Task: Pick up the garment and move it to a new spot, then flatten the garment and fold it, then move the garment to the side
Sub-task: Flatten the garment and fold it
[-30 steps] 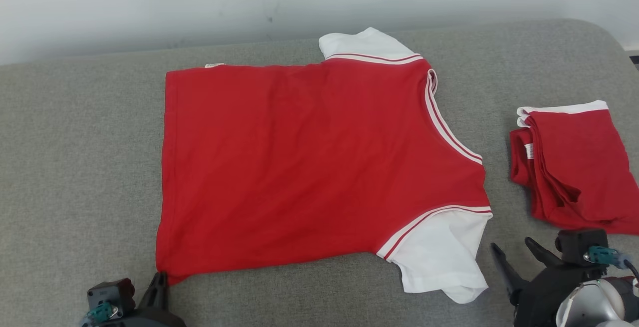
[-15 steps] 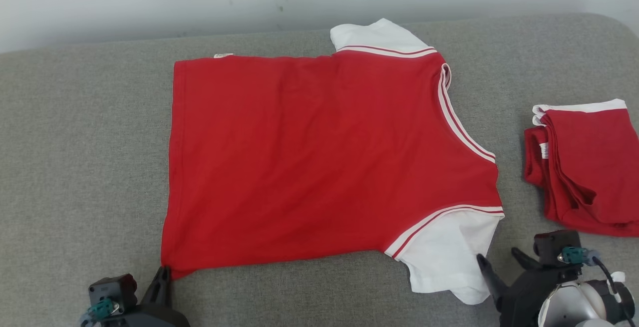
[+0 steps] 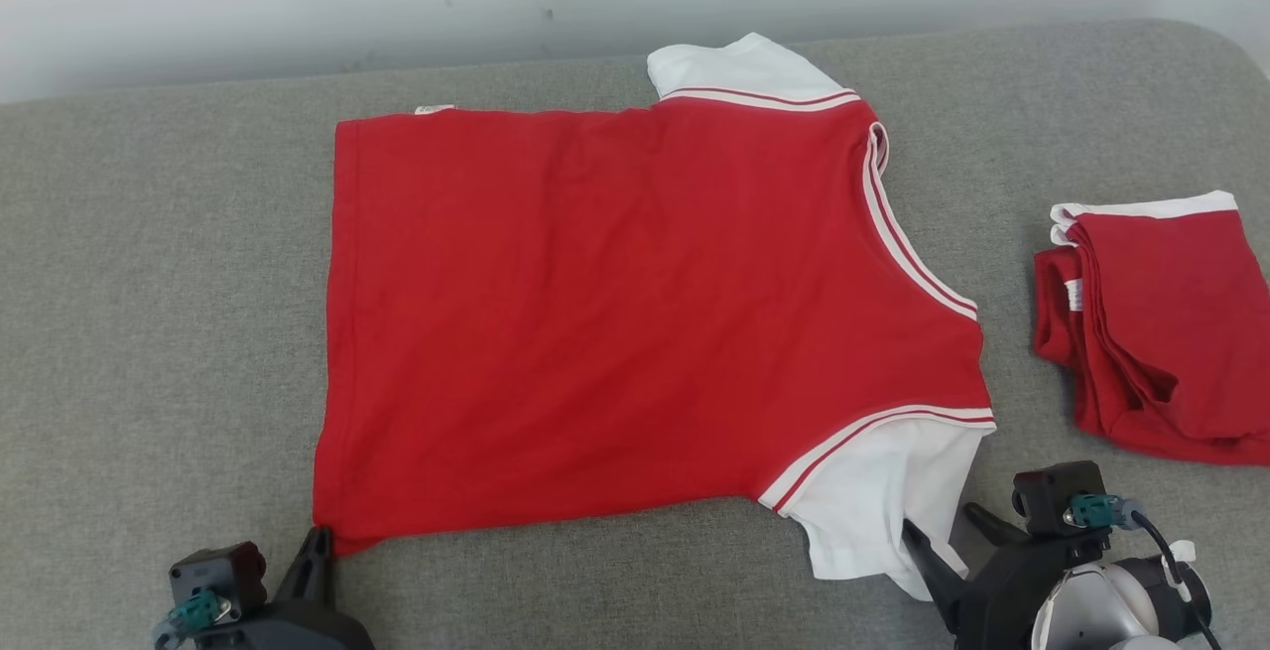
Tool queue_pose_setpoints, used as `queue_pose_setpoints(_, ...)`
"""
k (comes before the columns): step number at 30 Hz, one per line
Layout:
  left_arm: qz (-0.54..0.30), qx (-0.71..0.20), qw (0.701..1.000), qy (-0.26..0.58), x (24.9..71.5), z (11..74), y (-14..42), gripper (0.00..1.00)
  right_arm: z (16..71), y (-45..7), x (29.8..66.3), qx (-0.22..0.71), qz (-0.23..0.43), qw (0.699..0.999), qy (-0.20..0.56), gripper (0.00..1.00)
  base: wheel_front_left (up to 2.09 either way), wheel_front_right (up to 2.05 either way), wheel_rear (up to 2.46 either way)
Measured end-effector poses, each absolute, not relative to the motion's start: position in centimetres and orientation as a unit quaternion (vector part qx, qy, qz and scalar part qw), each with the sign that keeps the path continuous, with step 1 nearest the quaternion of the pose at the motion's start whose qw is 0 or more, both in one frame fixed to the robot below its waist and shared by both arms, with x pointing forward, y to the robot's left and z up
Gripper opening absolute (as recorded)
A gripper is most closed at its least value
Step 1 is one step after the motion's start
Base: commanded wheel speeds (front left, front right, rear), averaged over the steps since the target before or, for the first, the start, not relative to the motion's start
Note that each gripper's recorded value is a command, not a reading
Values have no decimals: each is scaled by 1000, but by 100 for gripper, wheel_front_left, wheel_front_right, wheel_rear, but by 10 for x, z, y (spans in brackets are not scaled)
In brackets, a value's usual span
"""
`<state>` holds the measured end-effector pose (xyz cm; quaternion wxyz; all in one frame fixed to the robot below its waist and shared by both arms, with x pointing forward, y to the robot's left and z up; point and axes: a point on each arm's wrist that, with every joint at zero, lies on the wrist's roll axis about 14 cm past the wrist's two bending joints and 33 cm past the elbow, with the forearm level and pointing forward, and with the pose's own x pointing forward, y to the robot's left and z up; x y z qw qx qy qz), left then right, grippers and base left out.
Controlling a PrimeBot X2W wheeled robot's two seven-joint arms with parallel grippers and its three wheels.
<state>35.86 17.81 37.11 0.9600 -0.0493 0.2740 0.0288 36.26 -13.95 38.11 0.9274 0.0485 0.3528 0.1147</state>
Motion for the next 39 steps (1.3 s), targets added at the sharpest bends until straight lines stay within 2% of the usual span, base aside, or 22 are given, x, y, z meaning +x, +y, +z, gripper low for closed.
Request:
queue_pose_setpoints(5,30,-51,960,275,358,371,178,0,378,-135,358,60,121,920,367,100,0,0,0)
queue_pose_setpoints(6,30,-51,960,275,358,371,179,0,378,-136,358,61,120,920,368,91,0,0,0)
queue_pose_setpoints(7,30,-52,960,275,358,371,179,0,377,-137,357,61,118,920,370,91,0,0,0)
queue_pose_setpoints(8,30,-52,960,275,358,371,179,0,377,-138,357,61,116,919,371,69,0,0,0)
queue_pose_setpoints(9,30,-52,960,275,358,371,179,0,377,-139,357,61,114,919,372,62,0,0,0)
queue_pose_setpoints(11,30,-52,959,275,358,370,179,0,376,-142,357,62,108,920,373,61,0,0,0)
queue_pose_setpoints(14,30,-52,959,275,358,370,179,0,376,-146,357,62,100,920,375,45,0,0,0)
queue_pose_setpoints(19,29,-52,959,276,358,370,178,0,375,-145,356,63,100,919,377,40,0,0,0)
queue_pose_setpoints(20,28,-52,959,276,358,370,178,0,375,-144,355,63,100,919,377,33,0,0,0)
queue_pose_setpoints(22,28,-53,959,277,358,370,178,0,376,-143,355,64,102,919,376,0,0,0,0)
queue_pose_setpoints(30,26,-54,960,274,359,371,179,0,389,-165,364,51,80,931,353,0,0,0,0)
queue_pose_setpoints(39,44,-60,960,270,355,374,192,0,387,-186,342,40,59,928,365,0,0,0,0)
